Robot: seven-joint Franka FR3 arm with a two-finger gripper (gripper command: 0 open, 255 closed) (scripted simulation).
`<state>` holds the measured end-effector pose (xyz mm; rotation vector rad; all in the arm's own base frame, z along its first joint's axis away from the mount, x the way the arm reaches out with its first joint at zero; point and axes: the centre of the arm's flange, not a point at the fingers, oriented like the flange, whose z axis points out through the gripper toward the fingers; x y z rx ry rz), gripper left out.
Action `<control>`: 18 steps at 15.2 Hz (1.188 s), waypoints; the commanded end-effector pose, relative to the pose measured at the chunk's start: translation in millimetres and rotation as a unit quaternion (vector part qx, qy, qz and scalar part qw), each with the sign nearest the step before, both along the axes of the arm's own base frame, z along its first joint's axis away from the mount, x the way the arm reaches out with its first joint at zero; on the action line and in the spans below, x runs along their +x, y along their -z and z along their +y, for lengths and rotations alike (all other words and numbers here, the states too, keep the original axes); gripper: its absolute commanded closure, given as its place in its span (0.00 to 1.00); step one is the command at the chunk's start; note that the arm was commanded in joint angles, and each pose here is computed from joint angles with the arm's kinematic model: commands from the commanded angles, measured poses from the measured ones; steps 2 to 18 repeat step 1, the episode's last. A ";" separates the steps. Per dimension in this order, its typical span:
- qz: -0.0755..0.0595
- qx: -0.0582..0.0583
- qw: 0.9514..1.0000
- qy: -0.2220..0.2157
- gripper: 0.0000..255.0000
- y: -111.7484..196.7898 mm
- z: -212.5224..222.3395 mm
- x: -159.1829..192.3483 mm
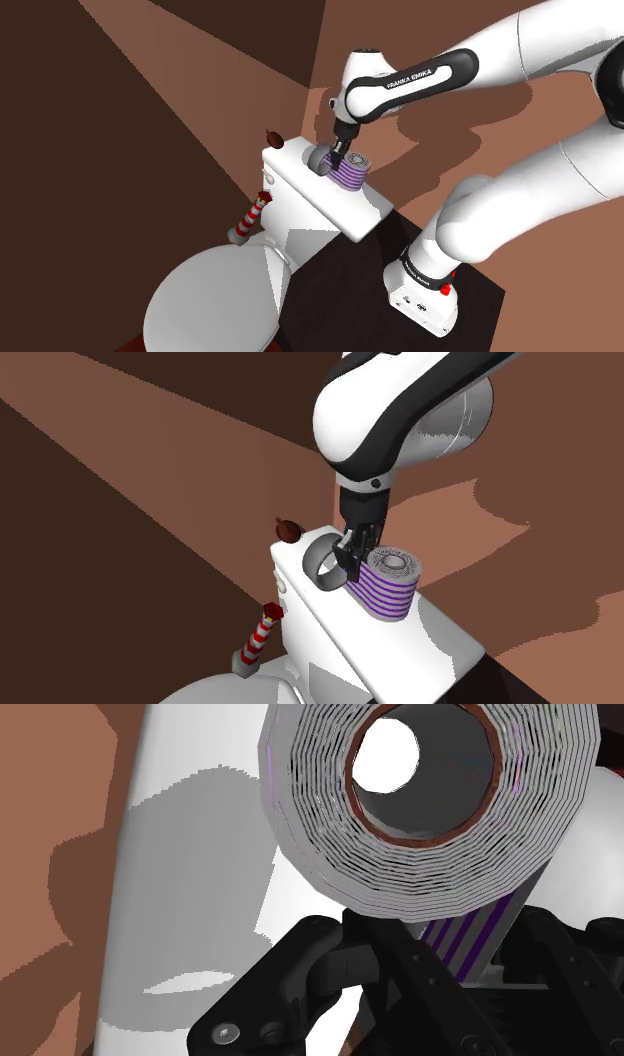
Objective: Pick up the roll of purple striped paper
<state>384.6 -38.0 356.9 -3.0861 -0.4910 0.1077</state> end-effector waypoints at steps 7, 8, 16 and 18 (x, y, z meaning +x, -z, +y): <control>0.000 0.000 1.000 0.000 1.00 -3.3 -0.3 -0.2; 0.000 0.000 1.000 0.000 1.00 -3.3 -0.3 -0.2; 0.000 0.000 1.000 0.000 1.00 -3.3 -0.3 -0.2; 0.000 0.000 1.000 0.000 1.00 -3.3 -0.3 -0.2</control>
